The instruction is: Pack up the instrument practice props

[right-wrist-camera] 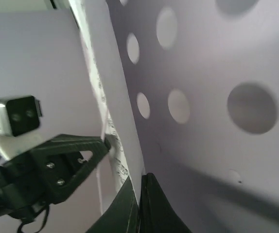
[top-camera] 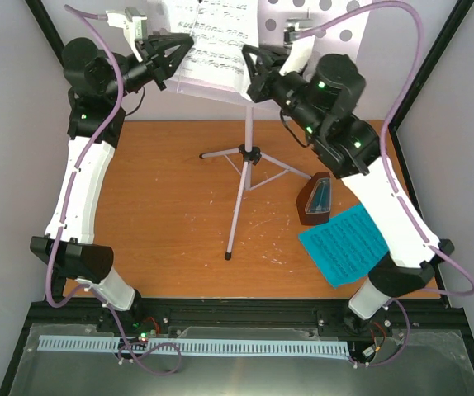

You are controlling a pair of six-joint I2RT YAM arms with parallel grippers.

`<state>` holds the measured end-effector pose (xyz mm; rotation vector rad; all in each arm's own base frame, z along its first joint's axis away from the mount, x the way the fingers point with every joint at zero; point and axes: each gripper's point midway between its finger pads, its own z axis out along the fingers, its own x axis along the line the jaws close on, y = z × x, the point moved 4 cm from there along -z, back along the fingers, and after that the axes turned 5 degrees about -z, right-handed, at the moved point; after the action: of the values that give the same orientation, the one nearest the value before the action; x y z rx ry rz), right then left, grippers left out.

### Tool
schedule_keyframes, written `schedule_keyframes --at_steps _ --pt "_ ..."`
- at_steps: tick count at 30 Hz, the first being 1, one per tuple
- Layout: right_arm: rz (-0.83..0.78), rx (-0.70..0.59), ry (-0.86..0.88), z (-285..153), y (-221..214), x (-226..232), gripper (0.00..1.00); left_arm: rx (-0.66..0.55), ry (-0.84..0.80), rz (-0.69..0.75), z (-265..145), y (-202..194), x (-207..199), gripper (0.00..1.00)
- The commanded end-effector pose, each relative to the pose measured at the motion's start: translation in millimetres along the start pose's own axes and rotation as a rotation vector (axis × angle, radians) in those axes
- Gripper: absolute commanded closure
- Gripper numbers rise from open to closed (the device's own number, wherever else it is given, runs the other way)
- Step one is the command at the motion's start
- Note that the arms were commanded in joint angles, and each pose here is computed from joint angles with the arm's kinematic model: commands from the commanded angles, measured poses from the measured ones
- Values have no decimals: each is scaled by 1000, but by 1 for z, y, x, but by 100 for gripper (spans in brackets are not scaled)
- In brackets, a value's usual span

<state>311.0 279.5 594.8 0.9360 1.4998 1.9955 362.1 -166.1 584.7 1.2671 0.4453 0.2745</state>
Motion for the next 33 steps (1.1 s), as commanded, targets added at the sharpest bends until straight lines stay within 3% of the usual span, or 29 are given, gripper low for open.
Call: schedule_keyframes --at_steps 1,10,20,26,33 --pt "-40 -136 33 -39 41 8 97 -34 -31 39 -4 15 -19 100" --pt "-71 -213 59 -116 61 11 97 -45 -8 5 -2 14 -12 100" --pt "-57 -114 305 -180 41 38 97 -48 8 -24 2 14 -4 96" --pt "-5 7 421 -190 2 46 97 -50 3 -37 2 14 -4 83" --pt "89 133 554 -195 -44 54 97 -36 -18 -31 -4 14 -16 57"
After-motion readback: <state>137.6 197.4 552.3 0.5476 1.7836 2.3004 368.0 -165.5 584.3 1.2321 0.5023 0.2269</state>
